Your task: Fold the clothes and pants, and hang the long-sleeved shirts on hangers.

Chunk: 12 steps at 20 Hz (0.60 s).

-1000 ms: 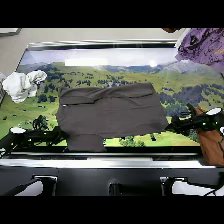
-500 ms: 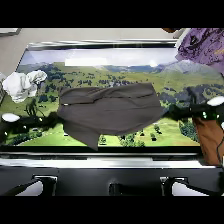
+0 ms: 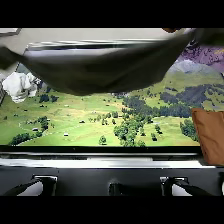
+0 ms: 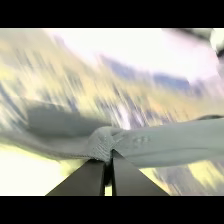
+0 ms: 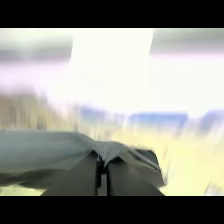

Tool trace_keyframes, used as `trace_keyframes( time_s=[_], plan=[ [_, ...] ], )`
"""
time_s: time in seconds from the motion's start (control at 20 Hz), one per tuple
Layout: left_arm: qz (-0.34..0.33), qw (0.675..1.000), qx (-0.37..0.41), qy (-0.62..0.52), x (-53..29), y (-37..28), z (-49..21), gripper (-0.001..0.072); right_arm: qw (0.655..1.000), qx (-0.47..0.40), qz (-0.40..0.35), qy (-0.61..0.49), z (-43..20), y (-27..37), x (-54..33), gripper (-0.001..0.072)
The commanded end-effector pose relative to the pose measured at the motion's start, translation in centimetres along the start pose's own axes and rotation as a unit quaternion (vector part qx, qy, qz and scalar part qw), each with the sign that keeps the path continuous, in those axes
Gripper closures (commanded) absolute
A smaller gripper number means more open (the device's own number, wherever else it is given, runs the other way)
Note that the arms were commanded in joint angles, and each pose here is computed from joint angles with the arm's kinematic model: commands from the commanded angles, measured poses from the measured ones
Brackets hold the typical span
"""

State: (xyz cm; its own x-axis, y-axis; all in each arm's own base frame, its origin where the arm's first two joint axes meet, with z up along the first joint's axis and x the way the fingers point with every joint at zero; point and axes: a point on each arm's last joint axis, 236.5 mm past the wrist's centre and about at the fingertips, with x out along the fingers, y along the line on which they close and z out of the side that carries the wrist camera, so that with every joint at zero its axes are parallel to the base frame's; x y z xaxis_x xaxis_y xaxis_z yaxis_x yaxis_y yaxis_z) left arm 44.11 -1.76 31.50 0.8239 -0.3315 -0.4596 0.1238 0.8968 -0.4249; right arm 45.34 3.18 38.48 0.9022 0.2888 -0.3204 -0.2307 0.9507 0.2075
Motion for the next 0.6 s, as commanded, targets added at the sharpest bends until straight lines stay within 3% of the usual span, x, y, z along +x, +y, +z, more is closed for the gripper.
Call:
trace_keyframes(
  time_s=[0.0,0.3,0.55],
  plan=[
    [0.114,0.984,0.045,-0.131,-12.1,-1.7,7.0,0.0691,0.987,-0.064,-0.038,-0.142,7.8,4.1,-12.4,0.0677],
    [0.195,0.945,0.044,-0.260,-26.3,-3.8,5.3,0.0691,0.958,-0.108,-0.055,-0.258,9.8,9.3,-26.0,0.0677],
    [0.204,0.947,0.038,-0.246,-25.6,-2.9,4.5,0.0690,0.978,-0.063,-0.061,-0.187,7.5,6.4,-20.7,0.0677]
  ],
)
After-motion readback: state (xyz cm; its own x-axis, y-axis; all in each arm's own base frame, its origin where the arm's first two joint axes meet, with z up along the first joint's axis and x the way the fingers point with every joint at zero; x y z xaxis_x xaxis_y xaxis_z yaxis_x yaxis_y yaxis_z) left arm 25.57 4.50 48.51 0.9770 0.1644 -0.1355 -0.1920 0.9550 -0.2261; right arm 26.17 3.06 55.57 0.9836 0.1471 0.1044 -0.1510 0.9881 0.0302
